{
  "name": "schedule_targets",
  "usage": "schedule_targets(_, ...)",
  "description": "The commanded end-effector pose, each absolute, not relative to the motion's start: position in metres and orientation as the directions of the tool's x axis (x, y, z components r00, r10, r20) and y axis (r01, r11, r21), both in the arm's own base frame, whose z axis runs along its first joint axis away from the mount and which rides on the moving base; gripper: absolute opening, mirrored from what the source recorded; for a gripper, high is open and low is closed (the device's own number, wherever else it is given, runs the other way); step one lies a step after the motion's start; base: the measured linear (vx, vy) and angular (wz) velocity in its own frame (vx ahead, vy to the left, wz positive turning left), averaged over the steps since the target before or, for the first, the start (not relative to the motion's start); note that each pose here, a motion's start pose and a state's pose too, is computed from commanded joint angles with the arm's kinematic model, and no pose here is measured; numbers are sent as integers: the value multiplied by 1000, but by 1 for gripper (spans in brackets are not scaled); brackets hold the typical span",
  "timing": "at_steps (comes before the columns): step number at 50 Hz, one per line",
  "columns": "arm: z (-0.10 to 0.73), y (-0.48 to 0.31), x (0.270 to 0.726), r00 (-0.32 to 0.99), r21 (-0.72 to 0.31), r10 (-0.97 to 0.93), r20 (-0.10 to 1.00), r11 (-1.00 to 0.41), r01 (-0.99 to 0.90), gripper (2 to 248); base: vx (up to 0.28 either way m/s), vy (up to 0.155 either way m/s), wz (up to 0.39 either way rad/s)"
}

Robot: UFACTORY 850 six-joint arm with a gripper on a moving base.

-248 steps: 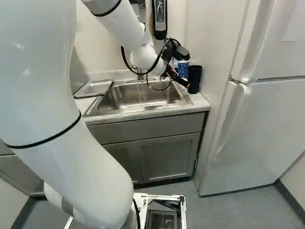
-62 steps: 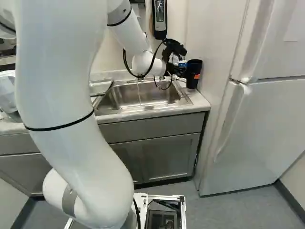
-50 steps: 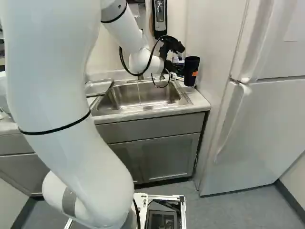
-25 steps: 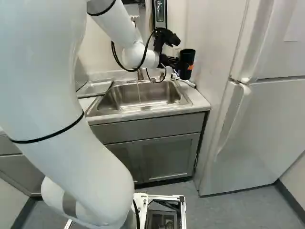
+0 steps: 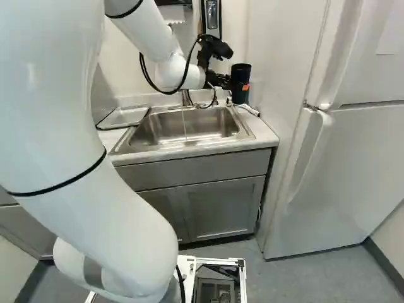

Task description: Rinse the cup and place it in the tray

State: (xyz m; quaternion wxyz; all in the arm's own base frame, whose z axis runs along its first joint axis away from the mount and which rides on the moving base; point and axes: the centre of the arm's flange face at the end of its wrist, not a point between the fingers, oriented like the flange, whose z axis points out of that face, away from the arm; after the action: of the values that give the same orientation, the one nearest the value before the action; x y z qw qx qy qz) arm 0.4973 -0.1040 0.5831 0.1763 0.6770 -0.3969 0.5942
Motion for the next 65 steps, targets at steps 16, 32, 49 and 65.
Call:
schedule_targets(16,583,-92,498,6,-224,-328,945,-661,-716,124,0,0,0)
schedule_targets(32,581,-85,499,31,-227,-344,938,-683,-694,124,0,0,0)
schedule_targets(49,579,-86,505,54,-227,-356,933,-698,-679,124,0,0,0)
schedule_targets(65,579,-92,516,70,-211,-341,937,-716,-666,124,0,0,0)
